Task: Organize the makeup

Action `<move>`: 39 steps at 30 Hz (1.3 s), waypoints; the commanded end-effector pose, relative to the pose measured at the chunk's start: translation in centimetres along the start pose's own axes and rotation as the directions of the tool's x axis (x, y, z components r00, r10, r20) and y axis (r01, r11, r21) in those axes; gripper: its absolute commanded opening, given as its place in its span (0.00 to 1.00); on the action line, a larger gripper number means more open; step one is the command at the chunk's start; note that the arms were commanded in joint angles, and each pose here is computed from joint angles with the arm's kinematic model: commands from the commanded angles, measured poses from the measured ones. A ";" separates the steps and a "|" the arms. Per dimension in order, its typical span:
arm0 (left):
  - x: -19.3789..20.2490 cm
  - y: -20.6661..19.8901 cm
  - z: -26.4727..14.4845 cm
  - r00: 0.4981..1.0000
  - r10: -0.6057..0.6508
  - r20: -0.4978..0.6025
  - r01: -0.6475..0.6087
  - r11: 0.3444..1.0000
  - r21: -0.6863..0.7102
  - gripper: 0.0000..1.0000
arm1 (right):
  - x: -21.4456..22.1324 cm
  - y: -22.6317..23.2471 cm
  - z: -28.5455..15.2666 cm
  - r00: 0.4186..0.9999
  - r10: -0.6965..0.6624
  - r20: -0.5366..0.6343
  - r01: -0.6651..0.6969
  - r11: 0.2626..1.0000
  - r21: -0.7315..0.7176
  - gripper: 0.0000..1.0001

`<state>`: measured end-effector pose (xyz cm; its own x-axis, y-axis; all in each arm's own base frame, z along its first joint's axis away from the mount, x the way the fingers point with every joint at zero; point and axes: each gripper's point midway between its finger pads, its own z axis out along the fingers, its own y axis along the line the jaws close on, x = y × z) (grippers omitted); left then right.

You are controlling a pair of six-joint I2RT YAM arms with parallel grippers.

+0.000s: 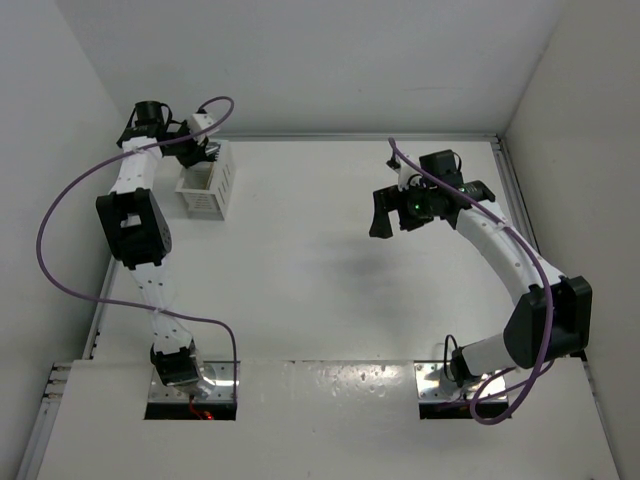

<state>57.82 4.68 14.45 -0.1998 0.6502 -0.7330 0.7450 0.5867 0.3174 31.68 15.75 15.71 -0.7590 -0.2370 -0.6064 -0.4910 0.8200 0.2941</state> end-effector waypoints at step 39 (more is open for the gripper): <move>-5.6 1.6 -1.1 0.706 -0.308 0.638 0.285 0.948 0.143 0.00 | -4.5 3.1 0.4 0.994 -0.102 -0.024 0.101 0.994 -0.046 1.00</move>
<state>59.30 1.96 19.04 -0.0451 -0.0657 -0.9968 0.7188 0.6908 -0.0781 32.99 19.27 17.93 -0.7394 -0.3207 -0.5920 -0.5648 0.7740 0.2861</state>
